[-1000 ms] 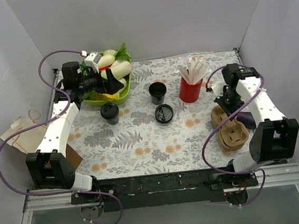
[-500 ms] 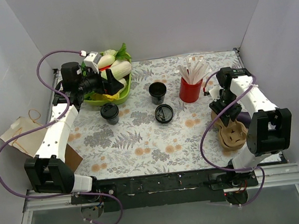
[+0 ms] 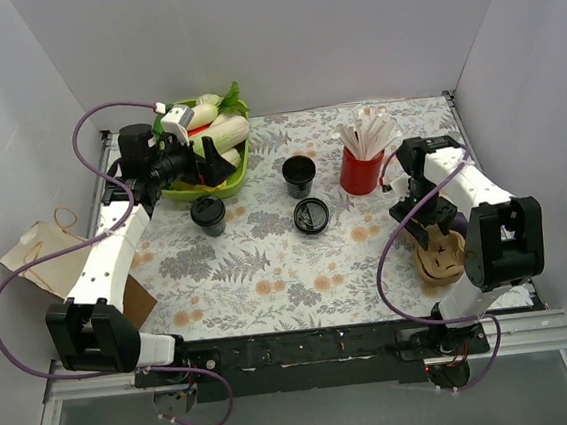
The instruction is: Pack the takeout coffee
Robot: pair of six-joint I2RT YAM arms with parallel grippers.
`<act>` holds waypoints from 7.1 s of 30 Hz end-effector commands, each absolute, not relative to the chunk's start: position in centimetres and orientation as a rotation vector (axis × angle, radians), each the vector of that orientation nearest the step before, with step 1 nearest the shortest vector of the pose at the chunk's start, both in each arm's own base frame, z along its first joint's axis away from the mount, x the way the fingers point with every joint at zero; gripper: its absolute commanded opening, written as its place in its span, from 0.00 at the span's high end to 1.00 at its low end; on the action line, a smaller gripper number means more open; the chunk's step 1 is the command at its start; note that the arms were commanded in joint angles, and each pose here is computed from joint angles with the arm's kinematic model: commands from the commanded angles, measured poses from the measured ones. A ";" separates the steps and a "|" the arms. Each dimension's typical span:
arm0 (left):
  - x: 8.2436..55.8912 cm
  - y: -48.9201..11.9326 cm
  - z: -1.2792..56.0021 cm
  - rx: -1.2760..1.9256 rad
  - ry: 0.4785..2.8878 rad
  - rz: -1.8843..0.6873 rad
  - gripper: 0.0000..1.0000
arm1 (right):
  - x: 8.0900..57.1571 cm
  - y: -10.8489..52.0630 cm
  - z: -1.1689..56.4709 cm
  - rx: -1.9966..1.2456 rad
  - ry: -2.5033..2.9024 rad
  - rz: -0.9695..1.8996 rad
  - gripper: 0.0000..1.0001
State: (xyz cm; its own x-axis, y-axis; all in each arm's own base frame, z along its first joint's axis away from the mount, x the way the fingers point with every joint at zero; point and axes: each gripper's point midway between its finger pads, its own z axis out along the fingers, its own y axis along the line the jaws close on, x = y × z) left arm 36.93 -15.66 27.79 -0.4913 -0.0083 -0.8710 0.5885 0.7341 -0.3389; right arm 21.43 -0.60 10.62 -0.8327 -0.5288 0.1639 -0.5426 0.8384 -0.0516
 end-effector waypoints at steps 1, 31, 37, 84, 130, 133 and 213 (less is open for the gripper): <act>36.5 -15.5 29.2 0.453 1.914 -0.750 0.02 | 21.9 -1.1 10.7 0.830 -2.873 0.223 0.32; 36.1 -15.6 28.0 0.446 1.930 -0.767 0.02 | 23.5 -1.7 12.5 0.858 -2.936 0.319 0.82; 36.5 -16.0 27.4 0.442 1.943 -0.799 0.02 | 22.9 -1.6 14.3 0.893 -3.012 0.330 0.99; 37.3 -16.5 27.1 0.418 1.960 -0.840 0.02 | 22.2 -1.9 8.5 0.700 -2.835 0.149 0.40; 38.8 -15.8 31.7 0.466 1.853 -0.734 0.02 | 24.2 5.6 15.7 1.114 -3.045 -0.252 0.99; 40.0 -14.2 35.4 0.483 1.779 -0.566 0.02 | 23.9 10.4 16.3 1.423 -2.928 -0.350 0.99; 24.7 11.7 24.8 -0.036 2.737 0.557 0.70 | 31.2 22.1 16.1 1.805 -2.763 -0.543 0.07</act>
State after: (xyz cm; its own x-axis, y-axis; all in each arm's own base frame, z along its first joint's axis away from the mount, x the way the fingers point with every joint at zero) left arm 25.43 12.78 23.53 -0.9501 0.0207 -0.3112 -0.1113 0.9096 0.4002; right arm 31.10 21.46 14.53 -0.4071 -0.8599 -0.3080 -0.9133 0.3796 0.1474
